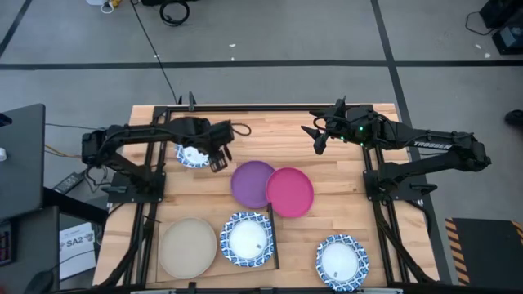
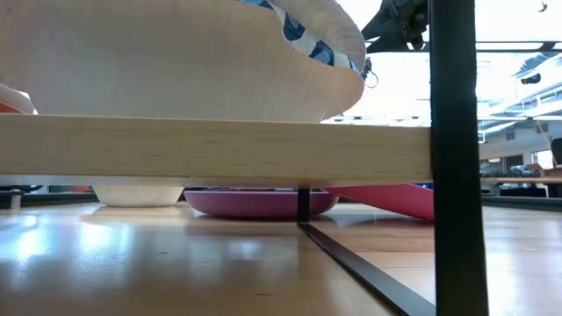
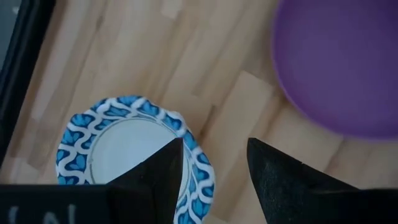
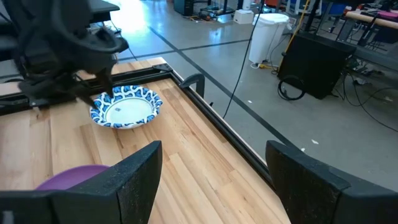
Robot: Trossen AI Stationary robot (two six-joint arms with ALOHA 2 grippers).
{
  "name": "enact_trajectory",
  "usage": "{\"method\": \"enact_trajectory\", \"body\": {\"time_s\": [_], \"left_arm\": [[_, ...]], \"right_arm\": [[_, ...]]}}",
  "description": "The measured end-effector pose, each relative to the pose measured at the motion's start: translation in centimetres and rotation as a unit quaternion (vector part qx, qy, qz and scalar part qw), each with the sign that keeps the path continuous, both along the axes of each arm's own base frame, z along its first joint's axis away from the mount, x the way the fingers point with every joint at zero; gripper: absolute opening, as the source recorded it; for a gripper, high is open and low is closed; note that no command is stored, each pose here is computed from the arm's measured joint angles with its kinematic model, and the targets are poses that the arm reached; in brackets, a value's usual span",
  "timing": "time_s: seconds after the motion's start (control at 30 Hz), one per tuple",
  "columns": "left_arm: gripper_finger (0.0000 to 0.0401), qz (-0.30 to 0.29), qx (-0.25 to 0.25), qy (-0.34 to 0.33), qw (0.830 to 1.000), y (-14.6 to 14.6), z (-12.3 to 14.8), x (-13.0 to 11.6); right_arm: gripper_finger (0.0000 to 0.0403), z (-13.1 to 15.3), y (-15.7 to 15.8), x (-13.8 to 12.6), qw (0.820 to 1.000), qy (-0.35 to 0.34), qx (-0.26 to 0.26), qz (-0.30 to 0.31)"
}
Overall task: Place and stack plates onto a shelf
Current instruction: Stack the top blue patterned bowl on top of the blue patterned bowl on the shelf
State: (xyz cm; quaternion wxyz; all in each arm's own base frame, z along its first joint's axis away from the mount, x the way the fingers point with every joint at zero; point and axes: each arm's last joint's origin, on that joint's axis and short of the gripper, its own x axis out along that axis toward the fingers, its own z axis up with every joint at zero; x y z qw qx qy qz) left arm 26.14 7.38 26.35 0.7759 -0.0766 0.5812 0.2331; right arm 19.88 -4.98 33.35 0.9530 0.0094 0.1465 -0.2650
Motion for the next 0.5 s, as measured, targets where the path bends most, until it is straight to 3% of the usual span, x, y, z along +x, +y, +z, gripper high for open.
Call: {"method": "enact_trajectory", "body": {"time_s": [0.37,0.5], "left_arm": [[0.0185,0.059,-0.010,-0.010,0.998,0.93,-0.03,-0.29],[0.0185,0.077,-0.022,0.021,0.997,0.93,-0.92,-0.21]], "right_arm": [[0.0291,0.00,0.00,0.00,1.000,0.000,0.000,0.000],[0.0291,0.00,0.00,0.00,1.000,0.000,0.000,0.000]]}}
